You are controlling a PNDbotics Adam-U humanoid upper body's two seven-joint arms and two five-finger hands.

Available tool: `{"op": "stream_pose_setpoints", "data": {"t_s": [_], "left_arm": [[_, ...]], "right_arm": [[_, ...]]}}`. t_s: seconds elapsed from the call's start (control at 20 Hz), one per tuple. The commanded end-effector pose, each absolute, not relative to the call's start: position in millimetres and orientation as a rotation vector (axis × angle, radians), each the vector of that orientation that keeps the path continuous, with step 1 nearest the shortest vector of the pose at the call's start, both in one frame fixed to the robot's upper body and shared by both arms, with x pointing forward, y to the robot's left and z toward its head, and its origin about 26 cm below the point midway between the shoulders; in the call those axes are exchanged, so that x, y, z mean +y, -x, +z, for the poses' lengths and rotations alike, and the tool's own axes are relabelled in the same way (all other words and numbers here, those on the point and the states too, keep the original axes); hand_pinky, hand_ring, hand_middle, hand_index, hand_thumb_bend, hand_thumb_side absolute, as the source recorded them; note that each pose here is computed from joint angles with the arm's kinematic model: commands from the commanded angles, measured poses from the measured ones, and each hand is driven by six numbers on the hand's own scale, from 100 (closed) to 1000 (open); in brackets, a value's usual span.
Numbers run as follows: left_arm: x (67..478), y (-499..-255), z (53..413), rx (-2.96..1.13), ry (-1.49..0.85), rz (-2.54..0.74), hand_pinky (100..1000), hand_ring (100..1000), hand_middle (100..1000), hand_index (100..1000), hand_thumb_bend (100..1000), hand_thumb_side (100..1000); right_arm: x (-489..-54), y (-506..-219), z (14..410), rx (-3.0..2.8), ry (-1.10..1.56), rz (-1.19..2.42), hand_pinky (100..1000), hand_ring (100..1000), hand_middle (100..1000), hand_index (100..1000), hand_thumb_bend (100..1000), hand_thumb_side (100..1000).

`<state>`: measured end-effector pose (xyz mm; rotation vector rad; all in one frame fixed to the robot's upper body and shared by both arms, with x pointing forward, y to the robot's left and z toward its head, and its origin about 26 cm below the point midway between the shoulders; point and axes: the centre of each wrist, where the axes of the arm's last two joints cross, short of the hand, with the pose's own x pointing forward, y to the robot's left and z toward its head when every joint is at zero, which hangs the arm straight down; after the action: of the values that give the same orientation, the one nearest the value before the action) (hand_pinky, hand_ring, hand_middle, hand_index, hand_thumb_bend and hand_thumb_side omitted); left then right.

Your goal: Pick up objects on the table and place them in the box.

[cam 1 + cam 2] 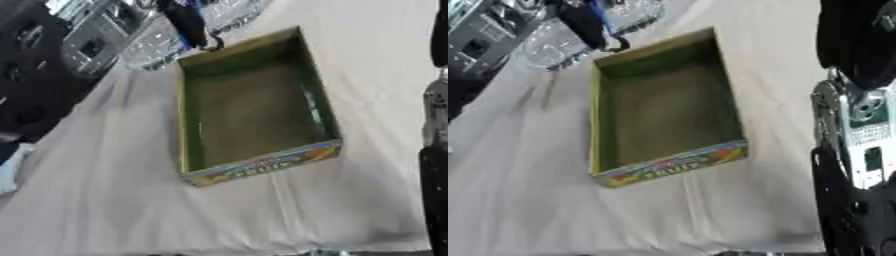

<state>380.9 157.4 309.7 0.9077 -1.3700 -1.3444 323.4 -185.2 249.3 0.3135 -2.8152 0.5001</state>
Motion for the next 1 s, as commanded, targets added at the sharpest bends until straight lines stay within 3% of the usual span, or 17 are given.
{"op": "stream_pose_setpoints", "data": {"t_s": [0.05, 0.45, 0.5, 0.55, 0.65, 0.7, 0.75, 0.8, 0.95, 1.0], "left_arm": [[153.4, -379.7, 316.2, -1.138, -0.725, -1.241, 100, 321, 637, 541, 303, 198], [144.3, -382.9, 312.7, -1.168, -0.693, -1.243, 100, 350, 676, 571, 325, 296], [144.4, -382.9, 312.8, -1.171, -0.690, -1.245, 156, 379, 719, 617, 337, 368], [144.4, -382.4, 313.5, -1.179, -0.684, -1.249, 230, 421, 761, 665, 365, 505], [144.8, -380.3, 316.0, -1.209, -0.667, -1.258, 430, 589, 882, 792, 392, 862], [145.4, -379.4, 317.1, -1.227, -0.659, -1.258, 395, 553, 858, 770, 384, 812], [145.9, -378.9, 317.7, -1.244, -0.654, -1.258, 525, 698, 953, 850, 402, 949], [146.2, -378.6, 317.9, -1.259, -0.650, -1.257, 593, 759, 1000, 892, 425, 993], [147.3, -379.4, 316.8, -1.286, -0.637, -1.253, 706, 846, 1000, 935, 461, 1000], [147.6, -379.9, 316.5, -1.293, -0.636, -1.251, 764, 886, 1000, 985, 510, 1000]], "right_arm": [[-180.7, -319.1, 258.0, -2.848, -0.332, 0.497, 788, 975, 911, 940, 100, 1000], [-177.6, -317.9, 258.7, -2.849, -0.353, 0.487, 788, 974, 910, 940, 100, 1000], [-177.6, -317.9, 258.5, -2.848, -0.353, 0.487, 789, 974, 910, 940, 100, 1000], [-177.7, -317.9, 258.3, -2.847, -0.353, 0.487, 789, 974, 910, 940, 100, 1000], [-178.1, -318.1, 257.9, -2.845, -0.350, 0.487, 789, 974, 910, 940, 100, 1000], [-178.2, -318.2, 257.8, -2.845, -0.349, 0.487, 789, 974, 910, 940, 100, 1000], [-178.3, -318.2, 257.8, -2.845, -0.348, 0.488, 789, 974, 910, 940, 100, 1000], [-178.3, -318.3, 257.7, -2.845, -0.348, 0.489, 788, 974, 910, 940, 100, 1000], [-178.5, -318.5, 257.5, -2.844, -0.347, 0.490, 788, 974, 910, 940, 100, 1000], [-178.6, -318.5, 257.4, -2.844, -0.346, 0.490, 789, 974, 910, 940, 100, 1000]]}}
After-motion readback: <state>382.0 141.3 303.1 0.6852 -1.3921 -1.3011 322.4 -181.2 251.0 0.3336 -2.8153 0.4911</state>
